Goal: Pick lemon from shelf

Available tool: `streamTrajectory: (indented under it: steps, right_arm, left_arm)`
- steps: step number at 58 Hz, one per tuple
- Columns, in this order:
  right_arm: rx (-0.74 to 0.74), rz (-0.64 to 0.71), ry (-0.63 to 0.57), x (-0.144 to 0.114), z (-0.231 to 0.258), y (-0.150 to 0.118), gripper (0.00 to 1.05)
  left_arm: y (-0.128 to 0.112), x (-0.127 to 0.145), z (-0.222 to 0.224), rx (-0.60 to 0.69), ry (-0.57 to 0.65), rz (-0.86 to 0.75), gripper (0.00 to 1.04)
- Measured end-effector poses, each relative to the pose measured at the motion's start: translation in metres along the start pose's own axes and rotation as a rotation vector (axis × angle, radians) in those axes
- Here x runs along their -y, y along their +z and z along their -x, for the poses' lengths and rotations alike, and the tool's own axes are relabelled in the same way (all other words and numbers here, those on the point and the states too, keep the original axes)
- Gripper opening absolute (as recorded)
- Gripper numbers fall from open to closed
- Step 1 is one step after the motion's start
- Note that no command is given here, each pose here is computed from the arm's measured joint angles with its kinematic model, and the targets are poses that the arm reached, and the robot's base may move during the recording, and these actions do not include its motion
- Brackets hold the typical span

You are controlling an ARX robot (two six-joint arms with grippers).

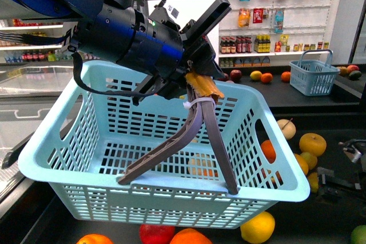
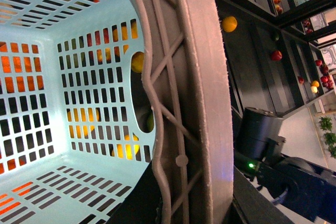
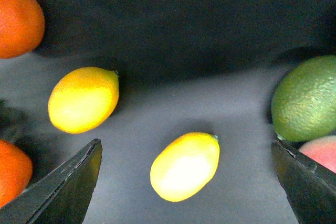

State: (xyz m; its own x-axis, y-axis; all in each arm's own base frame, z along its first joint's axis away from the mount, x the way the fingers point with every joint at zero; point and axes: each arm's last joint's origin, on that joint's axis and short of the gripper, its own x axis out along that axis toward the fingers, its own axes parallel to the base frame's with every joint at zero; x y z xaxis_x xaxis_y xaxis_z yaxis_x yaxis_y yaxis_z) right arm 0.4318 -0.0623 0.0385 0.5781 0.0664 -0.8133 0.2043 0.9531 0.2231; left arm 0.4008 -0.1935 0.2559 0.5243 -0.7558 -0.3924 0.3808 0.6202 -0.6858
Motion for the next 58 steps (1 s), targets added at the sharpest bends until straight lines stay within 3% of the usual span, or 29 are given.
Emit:
streamTrajectory:
  steps: [27, 58]
  right_arm:
    - [-0.131, 0.106, -0.038, -0.006, -0.078, -0.040, 0.97]
    - [-0.164, 0.168, -0.054, -0.009, -0.089, -0.054, 0.97]
  left_arm:
    - [0.000, 0.000, 0.000, 0.000, 0.001, -0.001, 0.17]
    - [0.000, 0.000, 0.000, 0.000, 0.000, -0.001, 0.17]
